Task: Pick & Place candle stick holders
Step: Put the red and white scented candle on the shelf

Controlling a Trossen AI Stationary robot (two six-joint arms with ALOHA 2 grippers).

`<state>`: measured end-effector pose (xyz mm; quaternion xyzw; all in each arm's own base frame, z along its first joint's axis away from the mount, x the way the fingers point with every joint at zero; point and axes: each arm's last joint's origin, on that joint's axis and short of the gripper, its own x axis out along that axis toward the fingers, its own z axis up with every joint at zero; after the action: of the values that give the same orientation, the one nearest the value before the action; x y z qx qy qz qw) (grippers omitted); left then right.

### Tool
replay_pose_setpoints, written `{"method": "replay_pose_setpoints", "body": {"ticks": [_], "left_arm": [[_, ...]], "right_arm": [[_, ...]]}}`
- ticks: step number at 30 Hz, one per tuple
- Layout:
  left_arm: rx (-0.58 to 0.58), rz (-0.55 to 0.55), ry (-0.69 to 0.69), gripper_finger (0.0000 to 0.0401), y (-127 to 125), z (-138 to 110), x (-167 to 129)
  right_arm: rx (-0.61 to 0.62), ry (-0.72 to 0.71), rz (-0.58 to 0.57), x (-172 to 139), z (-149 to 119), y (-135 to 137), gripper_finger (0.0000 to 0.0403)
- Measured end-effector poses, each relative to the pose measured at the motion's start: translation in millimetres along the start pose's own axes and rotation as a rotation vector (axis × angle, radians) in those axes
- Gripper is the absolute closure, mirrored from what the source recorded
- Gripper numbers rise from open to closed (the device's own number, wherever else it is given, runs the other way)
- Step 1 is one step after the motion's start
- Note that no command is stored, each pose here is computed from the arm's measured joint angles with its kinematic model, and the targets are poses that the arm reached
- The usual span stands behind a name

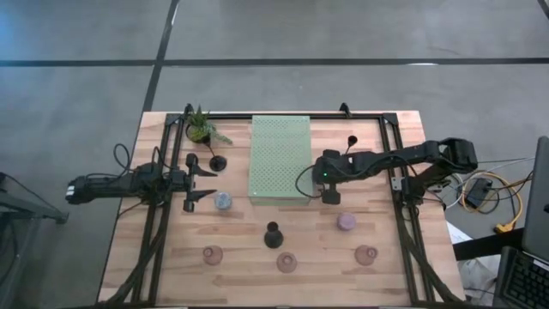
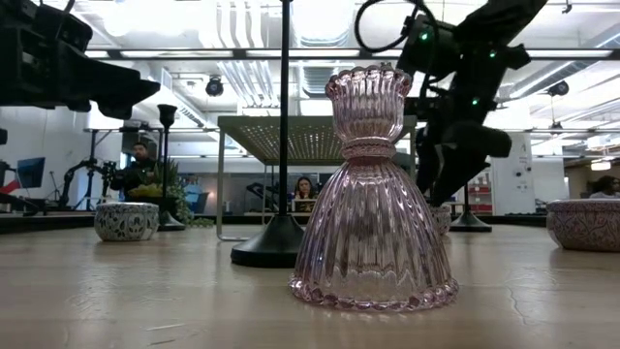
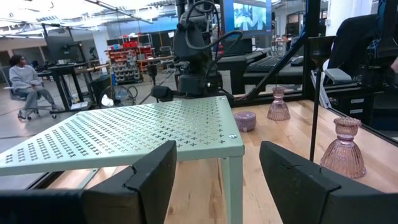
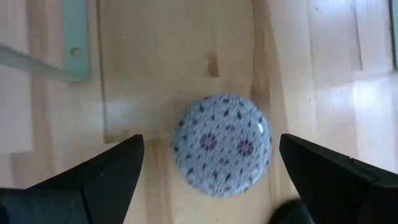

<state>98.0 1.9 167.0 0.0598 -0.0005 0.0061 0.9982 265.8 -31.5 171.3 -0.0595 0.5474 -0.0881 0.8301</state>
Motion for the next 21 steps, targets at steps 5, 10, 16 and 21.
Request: {"method": "replay_pose_setpoints", "body": {"ticks": [5, 10, 16, 21], "left_arm": [[0.0, 0.0, 0.0, 0.0165, 0.0, 0.0, 0.0], [0.0, -0.001, 0.003, 0.0165, 0.0, -0.3, 0.2], [0.0, 0.0, 0.004, 0.0165, 0.0, -0.3, 0.3], [0.0, -0.001, 0.004, 0.0165, 0.0, -0.3, 0.3]], "right_arm": [[0.002, 0.026, -0.011, 10.3, 3.6, -5.9, 0.0033], [0.027, 0.036, 0.027, 17.5, 6.4, -11.2, 0.0033], [0.058, 0.047, 0.085, 21.0, 4.8, -16.2, 0.0033], [0.075, 0.076, 0.112, 26.0, 1.5, -20.0, 0.0033]]}}
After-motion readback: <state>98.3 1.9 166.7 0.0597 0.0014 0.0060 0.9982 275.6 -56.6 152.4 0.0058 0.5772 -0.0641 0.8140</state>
